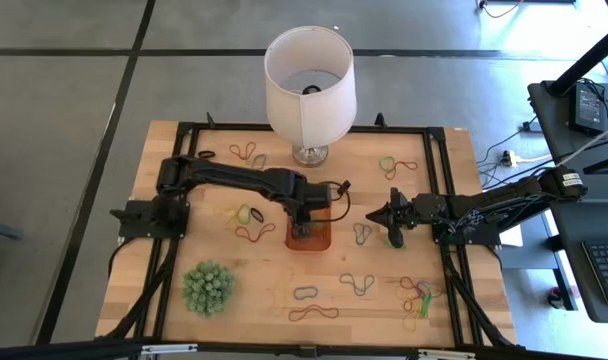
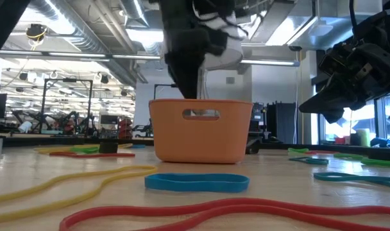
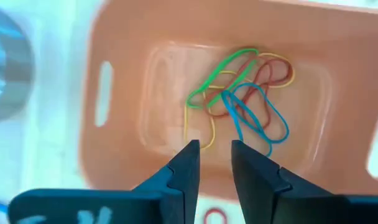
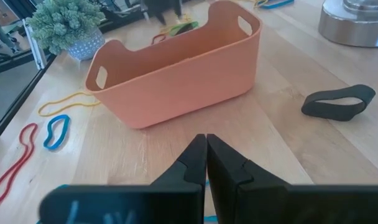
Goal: Pick and place rubber bands into bin
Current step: Put the black rubber band into the orange bin
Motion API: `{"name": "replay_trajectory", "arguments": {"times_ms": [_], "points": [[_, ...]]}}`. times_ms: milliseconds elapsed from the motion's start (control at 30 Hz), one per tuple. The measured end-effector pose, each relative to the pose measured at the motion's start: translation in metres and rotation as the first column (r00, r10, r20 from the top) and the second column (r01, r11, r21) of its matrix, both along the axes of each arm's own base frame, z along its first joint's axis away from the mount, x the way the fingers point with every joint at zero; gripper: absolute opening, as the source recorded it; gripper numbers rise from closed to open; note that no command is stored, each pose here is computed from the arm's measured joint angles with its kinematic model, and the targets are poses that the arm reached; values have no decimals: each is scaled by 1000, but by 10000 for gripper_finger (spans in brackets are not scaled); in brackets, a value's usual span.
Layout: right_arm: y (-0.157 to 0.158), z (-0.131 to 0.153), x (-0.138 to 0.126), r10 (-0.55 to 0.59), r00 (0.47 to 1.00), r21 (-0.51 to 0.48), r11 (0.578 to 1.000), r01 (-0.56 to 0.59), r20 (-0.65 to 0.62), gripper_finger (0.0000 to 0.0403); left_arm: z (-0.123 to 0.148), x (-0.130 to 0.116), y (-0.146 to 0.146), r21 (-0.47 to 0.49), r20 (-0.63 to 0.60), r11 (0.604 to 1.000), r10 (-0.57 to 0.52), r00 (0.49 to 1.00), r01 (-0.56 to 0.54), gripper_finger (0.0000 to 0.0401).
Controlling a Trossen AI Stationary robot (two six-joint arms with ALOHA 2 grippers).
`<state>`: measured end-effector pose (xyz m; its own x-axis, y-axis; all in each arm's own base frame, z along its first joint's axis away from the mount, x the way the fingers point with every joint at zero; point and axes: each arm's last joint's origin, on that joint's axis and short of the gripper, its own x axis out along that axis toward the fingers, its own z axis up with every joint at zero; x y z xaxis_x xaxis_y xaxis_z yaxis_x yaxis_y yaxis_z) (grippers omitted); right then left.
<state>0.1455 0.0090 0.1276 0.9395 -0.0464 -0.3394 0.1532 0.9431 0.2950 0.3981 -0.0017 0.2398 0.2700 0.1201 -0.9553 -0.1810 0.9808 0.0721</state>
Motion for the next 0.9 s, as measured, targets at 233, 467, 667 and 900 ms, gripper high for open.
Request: {"name": "replay_trajectory", "arguments": {"times_ms": [233, 467, 667, 900], "points": [[0, -1, 0, -8, 1000, 20, 1000, 8, -13, 17, 18, -45, -23, 137, 65, 990, -28, 997, 18, 67], [0, -2, -1, -21, 1000, 55, 998, 21, -15, 17, 9, -108, -41, 121, 220, 992, -50, 974, 24, 33], [0, -1, 0, -26, 1000, 67, 997, 27, -12, 17, -13, -160, -36, 98, 376, 995, -40, 926, 3, 4], [-4, 10, 3, -149, 983, 47, 988, 144, 112, 17, -41, -204, -19, 97, 537, 995, -26, 843, -32, 2]]}}
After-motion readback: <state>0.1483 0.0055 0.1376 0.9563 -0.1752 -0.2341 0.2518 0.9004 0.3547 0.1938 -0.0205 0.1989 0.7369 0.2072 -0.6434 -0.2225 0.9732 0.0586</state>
